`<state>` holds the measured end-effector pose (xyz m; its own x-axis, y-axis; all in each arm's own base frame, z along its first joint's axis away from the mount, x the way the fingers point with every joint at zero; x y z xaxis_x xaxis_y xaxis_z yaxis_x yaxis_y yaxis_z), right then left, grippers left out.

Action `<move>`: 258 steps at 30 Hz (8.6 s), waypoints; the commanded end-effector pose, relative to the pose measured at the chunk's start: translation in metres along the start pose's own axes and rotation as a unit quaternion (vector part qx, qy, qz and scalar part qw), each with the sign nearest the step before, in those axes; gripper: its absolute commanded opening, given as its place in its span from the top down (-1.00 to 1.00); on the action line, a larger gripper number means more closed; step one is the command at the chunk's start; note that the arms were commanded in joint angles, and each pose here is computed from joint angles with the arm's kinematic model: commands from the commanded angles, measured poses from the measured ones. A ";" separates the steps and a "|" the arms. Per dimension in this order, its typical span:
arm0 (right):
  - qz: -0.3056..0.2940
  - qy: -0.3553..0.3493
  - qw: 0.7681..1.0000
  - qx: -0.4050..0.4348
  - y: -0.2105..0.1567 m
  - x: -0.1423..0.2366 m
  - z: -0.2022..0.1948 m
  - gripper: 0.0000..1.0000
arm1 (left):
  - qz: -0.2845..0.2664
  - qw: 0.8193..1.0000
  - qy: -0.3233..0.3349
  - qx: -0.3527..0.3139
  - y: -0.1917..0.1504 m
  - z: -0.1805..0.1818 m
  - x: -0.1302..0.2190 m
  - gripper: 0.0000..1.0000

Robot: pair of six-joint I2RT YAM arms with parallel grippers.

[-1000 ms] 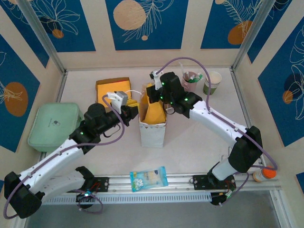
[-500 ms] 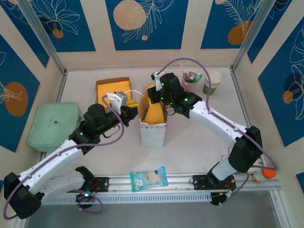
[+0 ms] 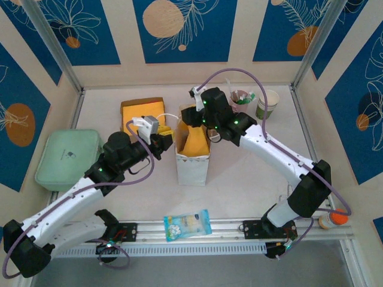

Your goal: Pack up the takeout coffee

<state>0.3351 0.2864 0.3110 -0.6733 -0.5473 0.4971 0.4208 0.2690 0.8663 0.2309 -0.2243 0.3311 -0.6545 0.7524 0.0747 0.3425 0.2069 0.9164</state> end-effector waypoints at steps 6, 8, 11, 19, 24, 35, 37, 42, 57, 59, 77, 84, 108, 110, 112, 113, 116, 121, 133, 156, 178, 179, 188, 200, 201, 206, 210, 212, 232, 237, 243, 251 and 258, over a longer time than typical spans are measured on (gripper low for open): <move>-0.042 0.007 0.999 0.012 0.033 0.036 0.009 0.04 | -0.006 1.000 0.005 -0.010 0.000 -0.002 0.007 0.51; -0.043 0.006 0.999 0.011 0.036 0.043 0.011 0.02 | -0.007 1.000 0.010 -0.010 0.000 0.000 0.008 0.51; -0.050 0.000 0.999 0.011 0.043 0.056 0.011 -0.02 | -0.011 1.000 0.015 -0.011 0.002 0.000 0.010 0.50; -0.051 -0.017 0.998 0.012 0.049 0.079 0.007 -0.13 | -0.016 0.999 0.038 -0.014 0.007 0.005 0.012 0.34; -0.023 -0.052 0.998 0.000 0.037 0.084 -0.006 -0.16 | -0.015 0.998 0.068 -0.008 0.009 0.013 0.011 0.17; 0.079 -0.106 0.989 -0.068 -0.017 0.090 -0.044 -0.17 | 0.006 0.992 0.123 -0.002 0.018 0.026 0.003 -0.12; 0.089 -0.100 0.988 -0.082 -0.025 0.090 -0.045 -0.14 | 0.012 0.990 0.137 0.001 0.020 0.030 0.001 -0.18; 0.109 -0.085 0.986 -0.091 -0.039 0.085 -0.043 0.03 | 0.036 0.985 0.169 0.026 0.022 0.046 -0.007 -0.18; 0.140 -0.044 0.986 -0.084 -0.047 0.062 -0.030 0.63 | 0.053 0.980 0.179 0.072 0.015 0.066 -0.015 0.20; 0.140 -0.043 0.986 -0.081 -0.045 0.060 -0.030 0.67 | 0.051 0.980 0.177 0.070 0.016 0.065 -0.014 0.34; 0.128 -0.062 0.988 -0.068 -0.030 0.057 -0.042 0.79 | 0.050 0.983 0.162 0.069 0.013 0.063 -0.012 0.55; 0.129 -0.063 0.987 -0.072 -0.034 0.063 -0.042 0.56 | 0.044 0.982 0.174 0.060 0.018 0.064 -0.007 0.02; 0.000 -0.099 0.994 -0.040 -0.005 0.126 -0.054 -0.72 | -0.030 0.970 0.239 -0.024 0.038 0.070 0.046 -0.60; -0.013 -0.107 0.993 -0.040 -0.006 0.133 -0.057 -0.73 | -0.045 0.967 0.248 -0.028 0.038 0.073 0.053 -0.62; -0.023 -0.116 0.992 -0.042 -0.008 0.138 -0.062 -0.73 | -0.054 0.963 0.261 -0.032 0.037 0.076 0.060 -0.64; -0.026 -0.120 0.992 -0.043 -0.009 0.141 -0.064 -0.73 | -0.055 0.962 0.265 -0.035 0.036 0.077 0.062 -0.65; -0.032 -0.131 0.990 -0.048 -0.016 0.147 -0.071 -0.74 | -0.054 0.956 0.283 -0.048 0.033 0.082 0.068 -0.66; -0.030 -0.158 0.985 -0.058 -0.037 0.153 -0.085 -0.76 | -0.061 0.939 0.330 -0.071 0.031 0.095 0.079 -0.71; -0.032 -0.186 0.981 -0.035 -0.105 0.155 -0.096 -0.98 | -0.047 0.900 0.422 -0.099 0.001 0.132 0.080 -0.99; 0.001 -0.260 0.965 -0.027 -0.183 0.143 -0.122 -0.98 | -0.022 0.862 0.486 -0.144 -0.046 0.166 0.084 -0.99; 0.030 -0.283 0.956 -0.066 -0.238 0.131 -0.128 -0.98 | 0.023 0.847 0.498 -0.185 -0.094 0.167 0.082 -0.99; 0.033 -0.281 0.957 -0.066 -0.240 0.130 -0.128 -0.98 | 0.023 0.843 0.502 -0.190 -0.093 0.167 0.083 -0.99; 0.032 -0.304 0.951 -0.052 -0.248 0.135 -0.131 -0.98 | 0.029 0.815 0.535 -0.223 -0.103 0.173 0.096 -0.99; 0.025 -0.309 0.951 -0.004 -0.262 0.124 -0.122 -0.98 | 0.042 0.820 0.531 -0.209 -0.132 0.181 0.109 -0.99; 0.025 -0.305 0.952 0.004 -0.263 0.122 -0.119 -0.98 | 0.041 0.820 0.531 -0.209 -0.132 0.181 0.111 -0.99; 0.026 -0.296 0.954 0.026 -0.272 0.114 -0.112 -0.99 | 0.023 0.818 0.537 -0.203 -0.130 0.179 0.120 -0.99; 0.027 -0.321 0.947 0.010 -0.271 0.117 -0.120 -0.99 | 0.009 0.817 0.539 -0.203 -0.128 0.175 0.125 -0.99; 0.023 -0.327 0.945 0.000 -0.271 0.118 -0.124 -0.99 | 0.002 0.815 0.543 -0.202 -0.127 0.174 0.129 -0.99; -0.011 -0.343 0.938 -0.057 -0.266 0.116 -0.153 -0.98 | -0.045 0.806 0.552 -0.209 -0.119 0.179 0.123 -0.99; -0.032 -0.350 0.935 -0.052 -0.260 0.114 -0.156 -0.98 | -0.051 0.803 0.557 -0.204 -0.117 0.185 0.123 -0.99; -0.059 -0.356 0.931 -0.048 -0.256 0.115 -0.161 -0.98 | -0.058 0.803 0.558 -0.199 -0.115 0.190 0.122 -0.99; -0.094 -0.367 0.924 -0.045 -0.251 0.118 -0.166 -0.98 | -0.065 0.804 0.558 -0.196 -0.113 0.196 0.120 -0.99; -0.108 -0.368 0.922 -0.052 -0.250 0.118 -0.171 -0.98 | -0.072 0.805 0.555 -0.197 -0.112 0.200 0.115 -0.99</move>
<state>0.2506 0.0185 0.1329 -0.9435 0.1269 0.3063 0.3223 0.1348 0.9370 0.2507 -0.0361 0.1529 -0.9351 -0.3411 0.0962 0.1575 -0.1568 0.9750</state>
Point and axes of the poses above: each hand's point on the last joint's axis, 136 mm out from that joint toward the fingers, its own x axis back along the fingers, its own z axis along the line the jaws close on, y = z × x, the point moved 3 cm from there along x, back along the fingers, and after that the axes turned 11 degrees about x, right-handed, at the moved point
